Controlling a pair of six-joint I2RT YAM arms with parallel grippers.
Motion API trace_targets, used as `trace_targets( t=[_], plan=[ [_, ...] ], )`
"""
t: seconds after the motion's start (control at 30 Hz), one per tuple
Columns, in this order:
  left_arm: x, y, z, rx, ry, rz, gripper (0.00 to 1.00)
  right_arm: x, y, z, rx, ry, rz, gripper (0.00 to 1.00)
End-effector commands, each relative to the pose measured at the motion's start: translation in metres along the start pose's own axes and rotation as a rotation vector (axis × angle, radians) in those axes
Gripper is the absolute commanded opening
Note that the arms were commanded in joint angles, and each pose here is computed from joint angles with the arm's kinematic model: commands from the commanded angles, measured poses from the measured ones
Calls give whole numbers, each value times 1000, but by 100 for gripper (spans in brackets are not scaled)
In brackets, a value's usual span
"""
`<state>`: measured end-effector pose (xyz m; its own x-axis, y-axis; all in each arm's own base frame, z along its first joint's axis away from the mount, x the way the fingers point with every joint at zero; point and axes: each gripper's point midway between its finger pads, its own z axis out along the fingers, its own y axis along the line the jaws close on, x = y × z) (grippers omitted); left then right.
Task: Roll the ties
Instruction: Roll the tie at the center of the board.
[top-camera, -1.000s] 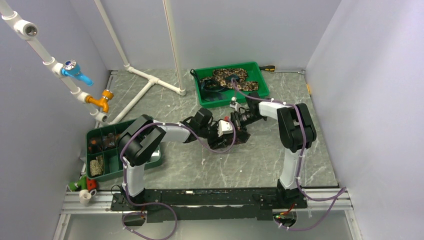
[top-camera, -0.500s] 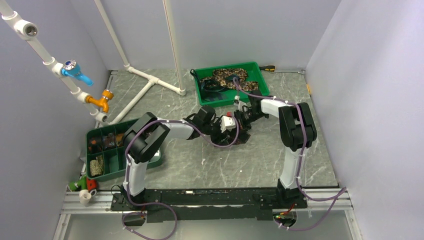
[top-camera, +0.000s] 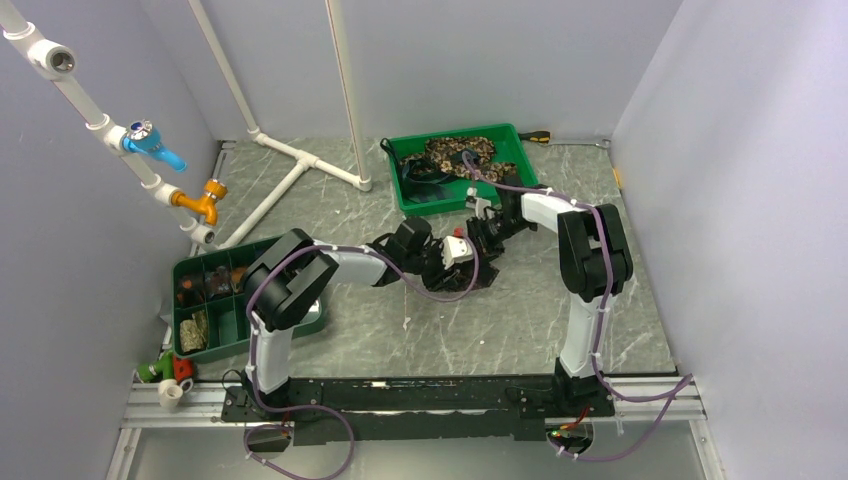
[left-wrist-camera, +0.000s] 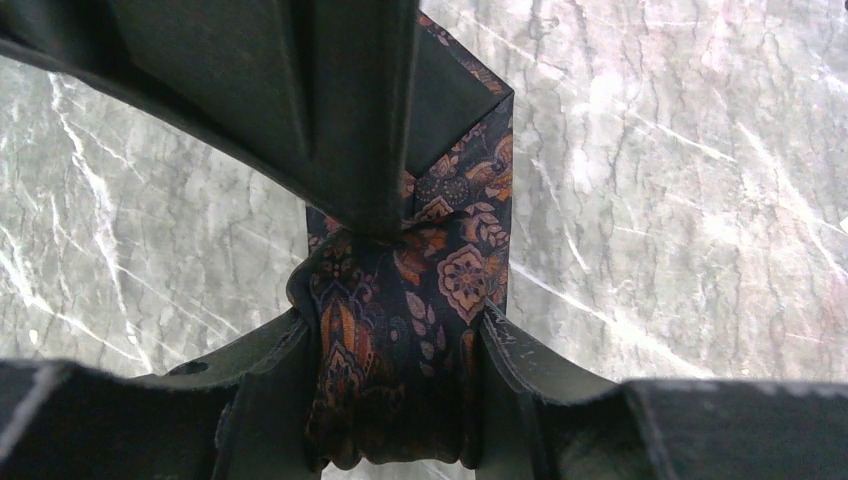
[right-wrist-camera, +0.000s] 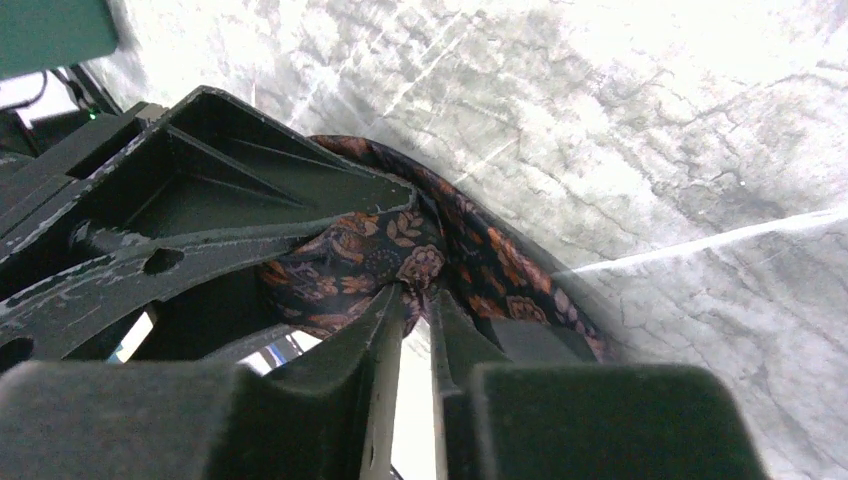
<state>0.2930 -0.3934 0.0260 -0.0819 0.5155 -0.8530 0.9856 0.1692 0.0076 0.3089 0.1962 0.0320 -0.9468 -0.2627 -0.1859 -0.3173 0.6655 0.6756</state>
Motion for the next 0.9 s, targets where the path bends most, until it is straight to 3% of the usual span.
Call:
trace_targets(
  t=[0.0,0.13,0.23,0.87],
  plan=[
    [92,-40,-17,45,293,-99,25,-7,18,-25,-30,-7,-60,26],
    [98,-41,-17,51,314,-85,24,4,35,-33,-99,9,-37,49],
    [96,-40,-16,52,315,-73,25,12,44,-28,-160,7,12,58],
    [95,-43,-11,75,307,-66,31,7,28,6,-226,13,74,53]
  ],
)
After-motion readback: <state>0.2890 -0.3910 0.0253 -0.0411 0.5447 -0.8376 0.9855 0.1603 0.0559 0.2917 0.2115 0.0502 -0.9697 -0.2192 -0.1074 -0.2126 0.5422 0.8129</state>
